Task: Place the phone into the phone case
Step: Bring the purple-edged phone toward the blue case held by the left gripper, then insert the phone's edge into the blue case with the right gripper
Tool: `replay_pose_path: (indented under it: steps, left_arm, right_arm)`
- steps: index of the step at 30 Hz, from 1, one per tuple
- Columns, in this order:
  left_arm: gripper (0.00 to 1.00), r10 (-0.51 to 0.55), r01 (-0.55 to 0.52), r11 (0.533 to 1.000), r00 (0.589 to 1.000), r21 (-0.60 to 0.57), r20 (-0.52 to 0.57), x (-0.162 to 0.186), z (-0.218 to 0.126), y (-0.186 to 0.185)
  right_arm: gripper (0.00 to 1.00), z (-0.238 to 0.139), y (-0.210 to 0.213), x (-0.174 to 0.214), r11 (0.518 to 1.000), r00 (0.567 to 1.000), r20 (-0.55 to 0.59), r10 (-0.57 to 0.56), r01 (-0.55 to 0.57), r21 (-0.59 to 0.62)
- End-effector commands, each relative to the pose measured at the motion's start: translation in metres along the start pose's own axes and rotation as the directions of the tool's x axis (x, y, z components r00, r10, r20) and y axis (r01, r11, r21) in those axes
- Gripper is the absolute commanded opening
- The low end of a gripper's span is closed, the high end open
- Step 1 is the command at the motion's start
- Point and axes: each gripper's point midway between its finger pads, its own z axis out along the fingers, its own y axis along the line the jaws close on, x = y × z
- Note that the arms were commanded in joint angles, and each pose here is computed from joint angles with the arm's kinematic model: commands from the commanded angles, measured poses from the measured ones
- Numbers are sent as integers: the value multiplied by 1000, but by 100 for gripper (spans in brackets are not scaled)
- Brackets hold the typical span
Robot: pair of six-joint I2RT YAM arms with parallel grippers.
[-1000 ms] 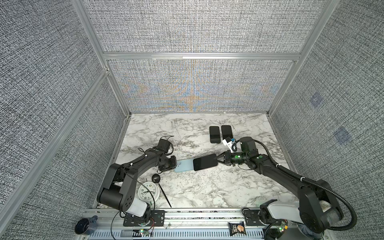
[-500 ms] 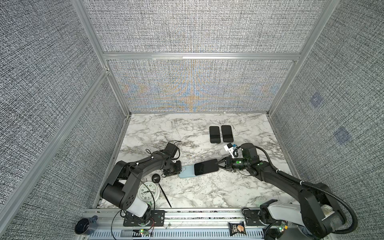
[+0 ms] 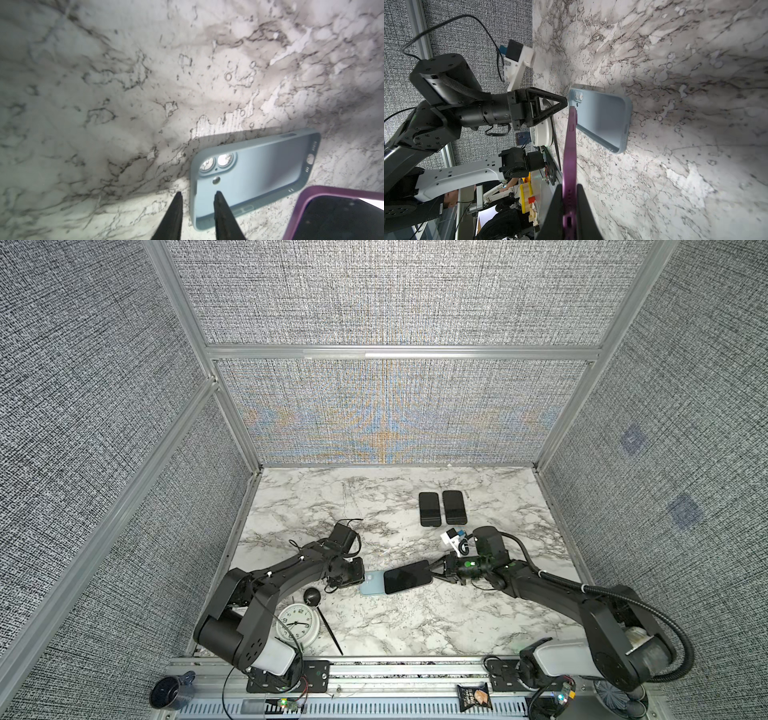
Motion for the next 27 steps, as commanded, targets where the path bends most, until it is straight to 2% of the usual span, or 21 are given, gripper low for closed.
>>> replay_pose_path:
  steps: [1, 12, 27]
  left_arm:
    - [37, -20, 19, 999, 999, 35, 26, -2, -5, -4]
    - [49, -68, 61, 990, 996, 126, 53, -2, -16, -8]
    - [50, -109, 105, 975, 994, 195, 14, 6, -1, -11]
  right_arm:
    - [2, 5, 12, -6, 999, 1000, 6, -25, 26, -47]
    - [1, 30, 4, -13, 998, 999, -25, 24, -25, -63]
    - [1, 47, -9, -14, 998, 998, -41, 49, -50, -40]
